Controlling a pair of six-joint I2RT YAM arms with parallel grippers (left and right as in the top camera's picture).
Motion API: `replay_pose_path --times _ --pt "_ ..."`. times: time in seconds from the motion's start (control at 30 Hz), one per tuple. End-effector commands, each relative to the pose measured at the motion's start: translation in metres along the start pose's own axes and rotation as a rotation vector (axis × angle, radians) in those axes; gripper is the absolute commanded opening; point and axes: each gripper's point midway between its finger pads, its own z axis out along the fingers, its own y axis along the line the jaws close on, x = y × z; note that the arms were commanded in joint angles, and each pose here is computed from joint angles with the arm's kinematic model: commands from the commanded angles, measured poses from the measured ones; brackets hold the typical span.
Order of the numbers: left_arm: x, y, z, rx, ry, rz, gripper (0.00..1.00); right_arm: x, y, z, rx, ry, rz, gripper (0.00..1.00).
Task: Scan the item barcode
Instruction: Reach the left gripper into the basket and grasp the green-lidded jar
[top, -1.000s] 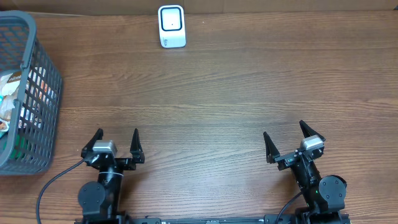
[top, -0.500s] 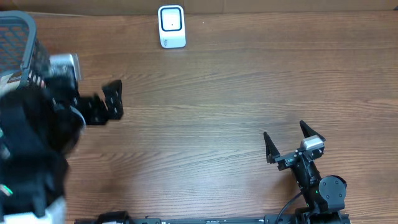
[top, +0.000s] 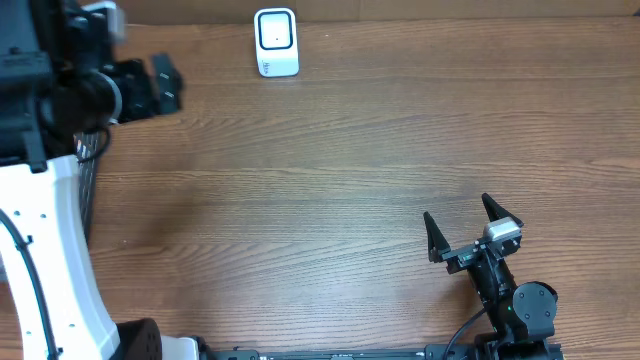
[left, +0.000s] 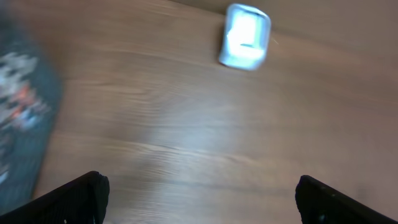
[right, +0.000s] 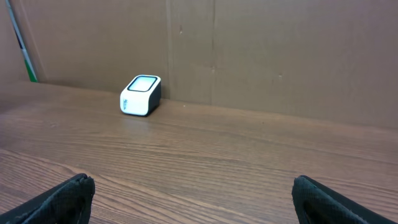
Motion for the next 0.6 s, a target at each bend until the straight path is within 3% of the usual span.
replay_pose_path --times 0.0,0.27,0.47,0.57 --pt "-0.03 0.069 -0.047 -0.183 -0.185 -0.262 1.0 0.002 -0.002 0.0 0.009 -0.002 0.002 1.0" --pt "-0.013 0.198 -0.092 -0.435 -0.261 -0.58 1.0 0.002 -0.002 0.0 0.009 -0.002 0.001 1.0" --pt "0.034 0.262 -0.067 -0.627 -0.056 -0.742 1.0 0.002 -0.002 0.0 0.009 -0.002 0.002 1.0" --pt "0.05 0.28 -0.038 -0.642 0.055 -0.776 1.0 0.002 -0.002 0.0 0.009 -0.002 0.001 1.0"
